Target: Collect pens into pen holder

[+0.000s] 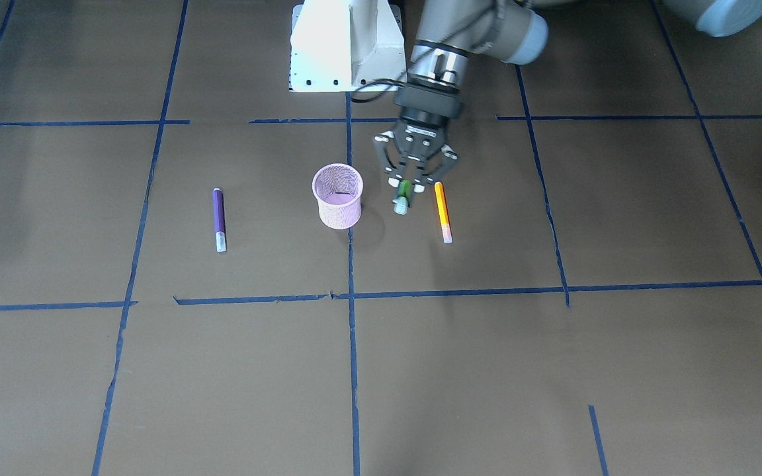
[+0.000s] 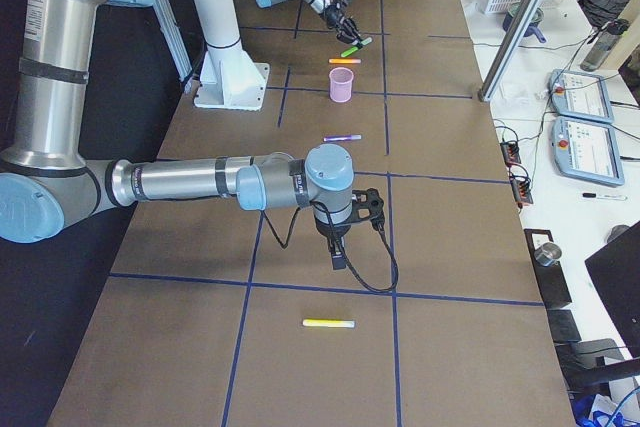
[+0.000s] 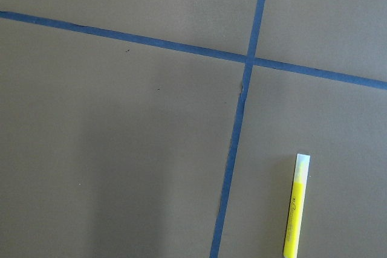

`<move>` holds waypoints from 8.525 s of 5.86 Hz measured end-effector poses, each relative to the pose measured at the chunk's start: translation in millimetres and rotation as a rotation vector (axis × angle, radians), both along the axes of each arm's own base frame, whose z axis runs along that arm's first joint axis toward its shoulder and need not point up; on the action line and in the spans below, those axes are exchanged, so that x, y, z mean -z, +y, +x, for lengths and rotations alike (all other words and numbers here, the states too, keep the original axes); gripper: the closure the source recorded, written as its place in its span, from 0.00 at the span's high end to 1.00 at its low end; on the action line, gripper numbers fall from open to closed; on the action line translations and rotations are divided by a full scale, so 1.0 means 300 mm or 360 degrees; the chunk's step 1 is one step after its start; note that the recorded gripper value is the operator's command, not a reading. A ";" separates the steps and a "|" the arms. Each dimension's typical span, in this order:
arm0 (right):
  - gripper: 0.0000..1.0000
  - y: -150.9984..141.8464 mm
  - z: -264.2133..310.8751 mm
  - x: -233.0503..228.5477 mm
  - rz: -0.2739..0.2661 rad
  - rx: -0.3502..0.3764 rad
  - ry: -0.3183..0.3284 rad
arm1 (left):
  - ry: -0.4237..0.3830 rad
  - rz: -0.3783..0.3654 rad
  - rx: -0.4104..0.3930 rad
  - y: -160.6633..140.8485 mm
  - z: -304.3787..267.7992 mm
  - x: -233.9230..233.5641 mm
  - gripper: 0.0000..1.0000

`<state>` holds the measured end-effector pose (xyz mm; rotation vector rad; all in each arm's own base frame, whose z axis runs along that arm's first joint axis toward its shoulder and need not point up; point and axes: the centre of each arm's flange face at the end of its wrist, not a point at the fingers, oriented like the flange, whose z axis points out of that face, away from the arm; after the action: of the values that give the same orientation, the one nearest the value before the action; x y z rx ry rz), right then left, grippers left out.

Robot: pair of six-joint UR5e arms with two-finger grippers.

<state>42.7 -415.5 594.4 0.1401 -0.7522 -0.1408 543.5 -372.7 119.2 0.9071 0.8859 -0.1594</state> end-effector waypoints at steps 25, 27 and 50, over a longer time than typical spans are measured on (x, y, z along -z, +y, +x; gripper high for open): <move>0.64 -0.097 -0.187 -0.647 -0.0203 -0.0172 0.0081 | -0.0331 -0.0823 -0.0911 -0.282 -0.398 -0.366 1.00; 0.58 -0.095 -0.209 -0.676 -0.0215 -0.0151 0.0124 | -0.0335 -0.0824 -0.0914 -0.283 -0.392 -0.371 1.00; 0.00 0.227 -1.843 1.417 0.1005 -0.0924 -0.0551 | -0.0310 -0.0902 -0.0876 -0.286 -0.391 -0.383 1.00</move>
<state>-510.1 -347.3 169.2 0.9932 -0.9616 0.2116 426.3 -458.5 234.1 0.1318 0.8169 0.1494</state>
